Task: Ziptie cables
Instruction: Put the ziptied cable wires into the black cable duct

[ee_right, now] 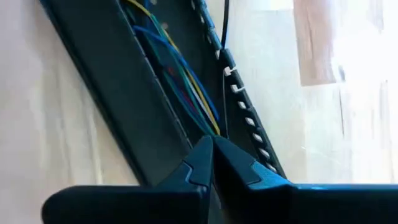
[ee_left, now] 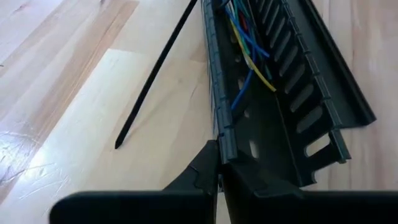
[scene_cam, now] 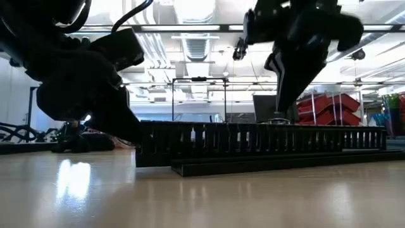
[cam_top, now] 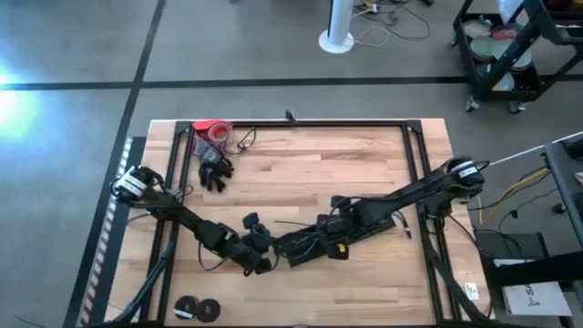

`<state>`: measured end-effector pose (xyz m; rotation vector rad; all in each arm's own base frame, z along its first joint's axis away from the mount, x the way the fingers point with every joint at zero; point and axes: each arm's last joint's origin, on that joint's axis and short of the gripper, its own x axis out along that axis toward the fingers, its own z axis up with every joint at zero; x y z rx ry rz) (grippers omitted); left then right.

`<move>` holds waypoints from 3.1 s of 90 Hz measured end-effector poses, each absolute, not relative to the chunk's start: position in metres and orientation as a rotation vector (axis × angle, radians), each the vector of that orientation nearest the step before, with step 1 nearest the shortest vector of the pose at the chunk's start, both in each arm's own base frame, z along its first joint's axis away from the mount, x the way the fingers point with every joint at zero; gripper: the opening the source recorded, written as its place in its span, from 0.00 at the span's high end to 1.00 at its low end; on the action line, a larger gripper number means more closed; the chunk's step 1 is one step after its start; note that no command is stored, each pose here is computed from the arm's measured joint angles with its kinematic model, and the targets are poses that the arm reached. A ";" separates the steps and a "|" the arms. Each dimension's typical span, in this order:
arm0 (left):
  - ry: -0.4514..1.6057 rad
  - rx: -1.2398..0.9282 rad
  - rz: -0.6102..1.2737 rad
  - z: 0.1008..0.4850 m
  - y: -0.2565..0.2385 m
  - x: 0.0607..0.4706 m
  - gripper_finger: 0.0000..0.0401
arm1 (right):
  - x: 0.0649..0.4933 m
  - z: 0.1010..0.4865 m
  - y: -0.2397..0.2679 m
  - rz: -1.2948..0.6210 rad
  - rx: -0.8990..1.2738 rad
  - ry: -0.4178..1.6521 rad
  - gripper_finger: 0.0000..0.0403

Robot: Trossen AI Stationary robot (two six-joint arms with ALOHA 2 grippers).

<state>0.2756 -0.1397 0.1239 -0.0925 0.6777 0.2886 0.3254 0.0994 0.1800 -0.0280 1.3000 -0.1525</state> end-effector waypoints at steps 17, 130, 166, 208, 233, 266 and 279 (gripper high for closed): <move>0.686 -0.089 0.285 0.123 -0.140 0.275 1.00 | 0.337 0.162 0.102 -0.115 -0.066 1.285 1.00; 0.719 -0.089 0.250 0.120 -0.142 0.273 1.00 | 0.344 0.159 0.100 -0.099 -0.103 1.283 1.00; 0.722 -0.079 0.248 0.120 -0.142 0.273 1.00 | 0.347 0.210 0.107 -0.079 -0.119 1.196 1.00; 0.778 0.018 0.080 0.120 -0.147 0.270 1.00 | 0.344 0.192 0.132 0.082 -0.295 0.905 0.99; 0.796 0.069 0.055 0.118 -0.146 0.267 1.00 | 0.356 0.179 0.103 0.153 -0.103 0.861 0.71; 0.799 0.102 0.053 0.116 -0.145 0.266 1.00 | 0.347 0.150 0.091 0.179 0.018 0.886 0.59; 0.799 0.103 0.051 0.116 -0.146 0.266 1.00 | 0.347 0.134 0.090 0.164 0.026 0.934 0.63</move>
